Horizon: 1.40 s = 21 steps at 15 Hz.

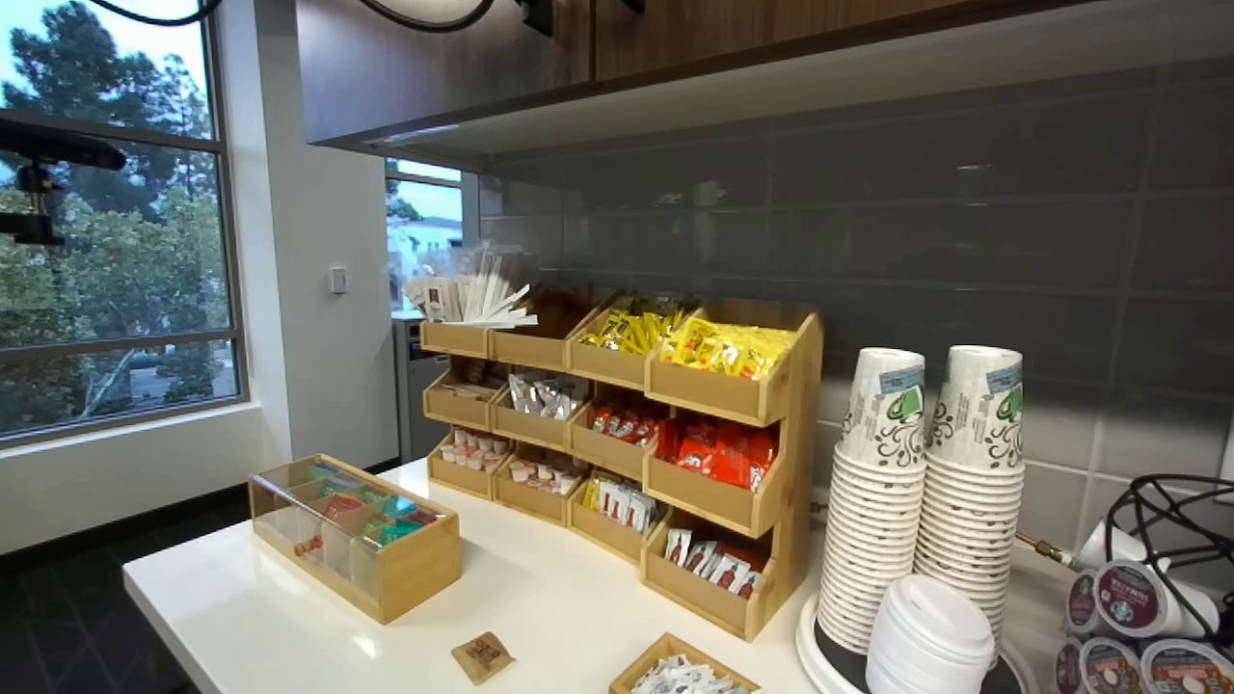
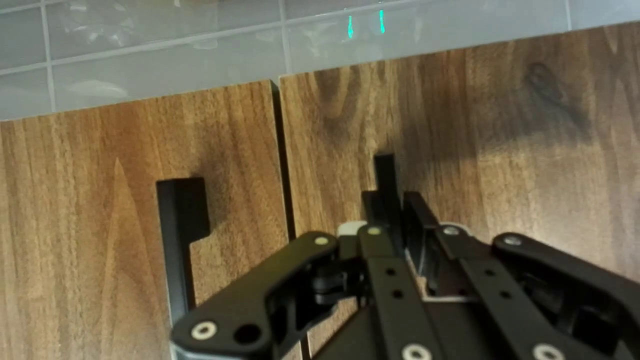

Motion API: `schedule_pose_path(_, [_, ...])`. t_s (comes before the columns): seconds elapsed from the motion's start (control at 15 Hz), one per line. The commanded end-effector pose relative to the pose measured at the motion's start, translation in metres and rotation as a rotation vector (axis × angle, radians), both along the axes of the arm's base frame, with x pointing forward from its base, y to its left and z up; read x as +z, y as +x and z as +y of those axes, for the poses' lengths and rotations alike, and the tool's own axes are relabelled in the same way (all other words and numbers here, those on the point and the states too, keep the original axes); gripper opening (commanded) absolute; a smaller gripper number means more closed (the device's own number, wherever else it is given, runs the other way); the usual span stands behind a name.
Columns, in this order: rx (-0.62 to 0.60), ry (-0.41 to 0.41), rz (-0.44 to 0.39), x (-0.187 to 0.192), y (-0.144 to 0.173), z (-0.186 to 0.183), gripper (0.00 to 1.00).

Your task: Open the cabinet

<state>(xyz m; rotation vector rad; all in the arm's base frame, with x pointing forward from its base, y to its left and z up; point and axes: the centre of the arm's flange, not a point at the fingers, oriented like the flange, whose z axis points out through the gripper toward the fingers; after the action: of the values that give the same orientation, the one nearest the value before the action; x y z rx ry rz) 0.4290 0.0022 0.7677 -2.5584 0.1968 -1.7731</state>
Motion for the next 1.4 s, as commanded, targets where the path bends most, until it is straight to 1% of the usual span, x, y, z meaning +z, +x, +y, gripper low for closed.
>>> schedule_pose_path(0.0, [0.022,0.019,0.038,0.000,-0.033,0.000,0.04])
schedule_pose_path(0.4, [0.077,0.027,0.098,0.009,-0.062,-0.003,0.04])
schedule_pose_path(0.67, [0.112,0.022,0.107,0.011,-0.062,0.000,0.04])
schedule_pose_path(1.0, [0.202,0.018,0.123,0.013,-0.063,0.011,0.04])
schedule_pose_path(1.33, [0.212,0.029,0.223,0.025,-0.065,0.022,0.04])
